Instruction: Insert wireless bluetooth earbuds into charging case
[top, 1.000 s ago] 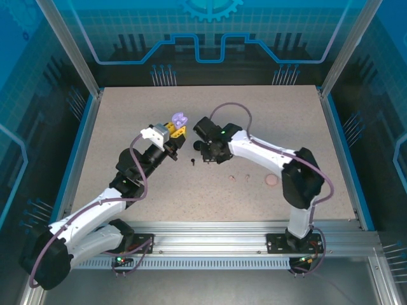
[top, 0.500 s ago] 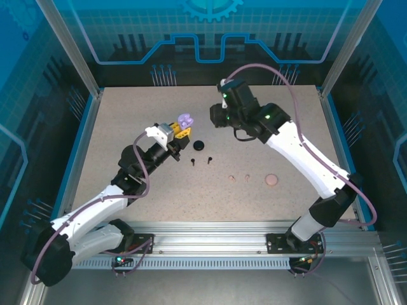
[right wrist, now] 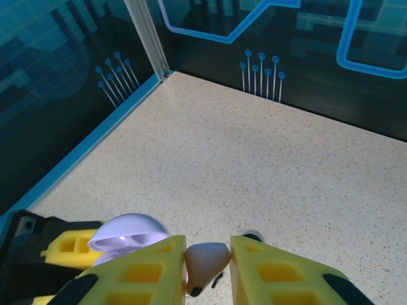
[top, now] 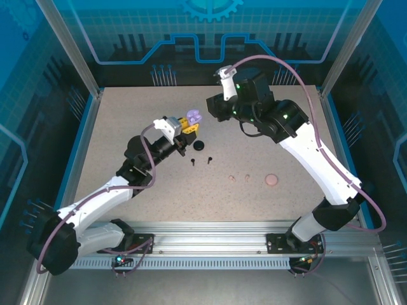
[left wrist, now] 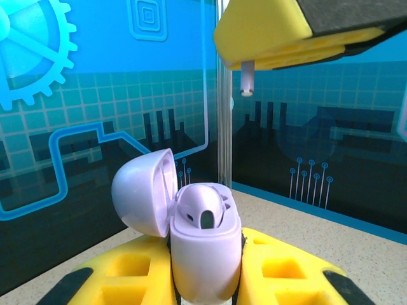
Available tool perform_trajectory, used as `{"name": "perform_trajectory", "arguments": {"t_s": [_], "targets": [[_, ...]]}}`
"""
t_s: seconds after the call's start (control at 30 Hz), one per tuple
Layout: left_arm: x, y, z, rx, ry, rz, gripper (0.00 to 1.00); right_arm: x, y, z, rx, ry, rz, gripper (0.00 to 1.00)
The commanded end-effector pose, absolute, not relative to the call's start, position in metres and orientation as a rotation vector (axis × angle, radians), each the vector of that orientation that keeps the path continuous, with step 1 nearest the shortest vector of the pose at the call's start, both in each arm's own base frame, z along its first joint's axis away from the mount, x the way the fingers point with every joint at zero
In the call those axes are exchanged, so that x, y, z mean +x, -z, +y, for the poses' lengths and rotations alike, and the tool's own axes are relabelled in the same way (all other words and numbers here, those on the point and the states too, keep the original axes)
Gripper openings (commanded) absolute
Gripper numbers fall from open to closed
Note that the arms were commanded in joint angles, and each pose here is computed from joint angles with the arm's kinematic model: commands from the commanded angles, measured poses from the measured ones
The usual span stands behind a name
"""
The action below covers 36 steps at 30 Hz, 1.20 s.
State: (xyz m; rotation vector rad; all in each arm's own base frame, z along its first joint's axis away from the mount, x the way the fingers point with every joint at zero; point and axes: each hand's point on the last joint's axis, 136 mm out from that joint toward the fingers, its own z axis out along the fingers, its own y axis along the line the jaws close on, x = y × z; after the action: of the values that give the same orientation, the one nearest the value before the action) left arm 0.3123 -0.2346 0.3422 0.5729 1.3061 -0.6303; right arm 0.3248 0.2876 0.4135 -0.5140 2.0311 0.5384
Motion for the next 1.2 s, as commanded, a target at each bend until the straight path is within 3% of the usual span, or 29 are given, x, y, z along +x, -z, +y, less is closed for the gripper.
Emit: {"name": "perform_trajectory", "arguments": {"t_s": [0.0,1.17], "targets": [[0.311,-0.364,-0.239,0.575,0.668,1.25,0.0,0.311,-0.422,0.294,-0.591,-0.542,1.979,0.24],[0.311,-0.365,-0.245,0.585,0.681,1.249,0.0,0.316,-0.385,0.323,-0.649,-0.491,2.051,0.22]]}}
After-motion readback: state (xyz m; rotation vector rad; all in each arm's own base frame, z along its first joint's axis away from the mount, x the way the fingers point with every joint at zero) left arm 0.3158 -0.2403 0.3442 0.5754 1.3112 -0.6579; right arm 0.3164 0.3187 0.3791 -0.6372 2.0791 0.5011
